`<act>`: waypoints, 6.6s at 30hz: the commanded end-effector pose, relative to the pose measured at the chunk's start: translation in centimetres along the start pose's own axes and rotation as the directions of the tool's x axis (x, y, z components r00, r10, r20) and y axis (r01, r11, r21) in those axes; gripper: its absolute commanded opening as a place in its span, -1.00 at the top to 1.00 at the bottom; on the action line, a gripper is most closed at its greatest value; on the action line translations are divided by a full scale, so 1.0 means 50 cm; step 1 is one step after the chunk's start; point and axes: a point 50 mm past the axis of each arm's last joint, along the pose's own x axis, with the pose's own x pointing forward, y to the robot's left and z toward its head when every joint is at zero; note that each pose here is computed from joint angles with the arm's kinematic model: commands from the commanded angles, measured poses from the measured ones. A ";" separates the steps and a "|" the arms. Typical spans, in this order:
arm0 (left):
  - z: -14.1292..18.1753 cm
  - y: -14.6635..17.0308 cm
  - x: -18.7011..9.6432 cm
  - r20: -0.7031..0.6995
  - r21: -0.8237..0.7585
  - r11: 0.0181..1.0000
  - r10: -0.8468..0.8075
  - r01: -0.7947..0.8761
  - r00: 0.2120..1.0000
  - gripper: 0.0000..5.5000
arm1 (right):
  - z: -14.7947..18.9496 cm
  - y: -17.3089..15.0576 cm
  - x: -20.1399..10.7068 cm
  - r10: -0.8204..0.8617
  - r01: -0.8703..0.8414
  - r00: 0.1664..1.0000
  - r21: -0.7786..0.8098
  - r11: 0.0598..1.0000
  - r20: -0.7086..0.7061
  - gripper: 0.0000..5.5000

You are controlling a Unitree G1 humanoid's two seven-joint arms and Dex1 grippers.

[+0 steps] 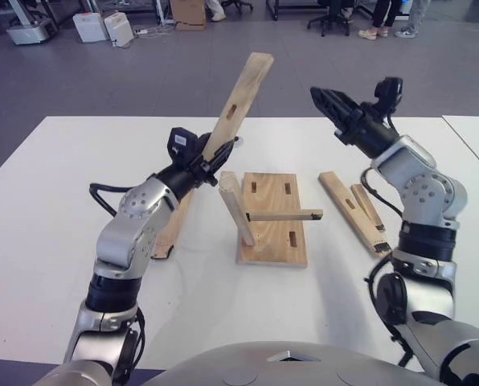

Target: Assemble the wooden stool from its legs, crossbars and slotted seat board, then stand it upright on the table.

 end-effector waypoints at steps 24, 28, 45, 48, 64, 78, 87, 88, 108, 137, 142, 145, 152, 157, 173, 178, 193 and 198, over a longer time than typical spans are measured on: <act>0.059 -0.011 0.033 0.078 0.339 0.924 -0.215 0.177 0.974 -0.13 | 0.033 -0.009 -0.070 -0.172 0.135 0.976 0.250 0.959 0.131 0.64; 0.061 0.021 -0.031 0.143 0.155 0.986 -0.085 0.062 0.986 -0.34 | -0.015 0.024 -0.201 -0.368 0.353 0.929 0.201 0.914 0.042 0.64; 0.046 -0.005 -0.039 0.134 0.085 0.996 0.003 -0.015 0.991 -0.54 | -0.053 0.003 -0.295 -0.671 0.669 0.741 0.071 0.740 0.024 0.64; 0.049 -0.008 -0.038 0.147 0.078 0.997 0.005 -0.017 0.989 -0.54 | -0.045 0.000 -0.288 -0.683 0.685 0.729 -0.046 0.727 0.055 0.64; 0.113 -0.095 -0.009 0.289 -0.004 0.989 -0.139 0.146 0.947 -0.54 | -0.122 0.026 -0.249 -0.636 0.555 0.768 -0.424 0.716 -0.069 0.64; 0.003 -0.148 0.007 0.109 -0.008 0.989 -0.143 0.145 0.984 -0.54 | -0.151 0.046 -0.246 -0.501 0.365 0.855 -0.533 0.764 -0.133 -0.16; -0.017 -0.171 0.015 0.062 0.076 0.988 -0.136 0.131 0.989 -0.54 | -0.172 0.081 -0.233 -0.349 0.151 0.904 -0.579 0.801 -0.248 -0.24; -0.014 -0.171 0.015 0.069 0.073 0.989 -0.132 0.127 0.989 -0.54 | -0.171 0.078 -0.233 -0.352 0.153 0.903 -0.582 0.799 -0.246 -0.24; -0.006 -0.128 0.022 -0.023 -0.014 0.961 -0.277 0.277 0.961 -0.54 | -0.031 -0.003 -0.191 -0.293 0.083 0.874 -0.475 0.876 -0.387 -0.24; -0.167 -0.031 -0.208 -0.676 0.119 0.836 -0.327 0.536 0.660 -0.54 | -0.145 -0.166 -0.142 -0.492 -0.113 0.682 -0.742 0.661 -0.541 -0.24; -0.188 -0.055 -0.172 -0.673 0.161 0.788 -0.353 0.594 0.650 -0.54 | -0.204 -0.188 -0.163 -0.407 -0.505 0.517 -0.653 0.565 -0.753 -0.24; -0.198 -0.040 -0.134 -0.635 0.199 0.820 -0.309 0.537 0.707 -0.54 | -0.185 -0.157 -0.197 -0.287 -0.611 0.484 -0.554 0.565 -0.827 -0.24; -0.158 0.112 -0.019 -0.433 0.363 0.897 -0.078 0.253 0.898 -0.54 | -0.071 -0.091 -0.220 -0.322 -0.622 0.542 -0.629 0.467 -0.776 -0.24; -0.090 0.119 -0.127 -0.389 0.340 0.902 -0.123 0.266 0.913 -0.54 | -0.060 -0.127 -0.144 -0.344 -0.385 0.731 -0.772 0.507 -0.590 -0.24; -0.240 0.032 0.018 -0.451 0.363 0.904 -0.042 0.226 0.891 -0.54 | -0.182 -0.140 -0.156 -0.321 -0.337 0.721 -0.715 0.613 -0.615 -0.24; -0.231 0.024 0.017 -0.396 0.349 0.913 -0.059 0.210 0.917 -0.54 | -0.043 -0.149 -0.235 -0.553 0.223 0.805 -0.756 0.616 -0.213 -0.24; -0.174 0.020 -0.062 -0.391 0.318 0.937 -0.008 0.144 0.920 -0.54 | -0.168 -0.208 -0.370 -0.703 0.491 0.591 -0.514 0.703 -0.397 -0.04; -0.154 0.030 -0.074 -0.397 0.330 0.934 0.004 0.139 0.918 -0.54 | -0.177 -0.201 -0.378 -0.701 0.542 0.591 -0.448 0.711 -0.399 0.34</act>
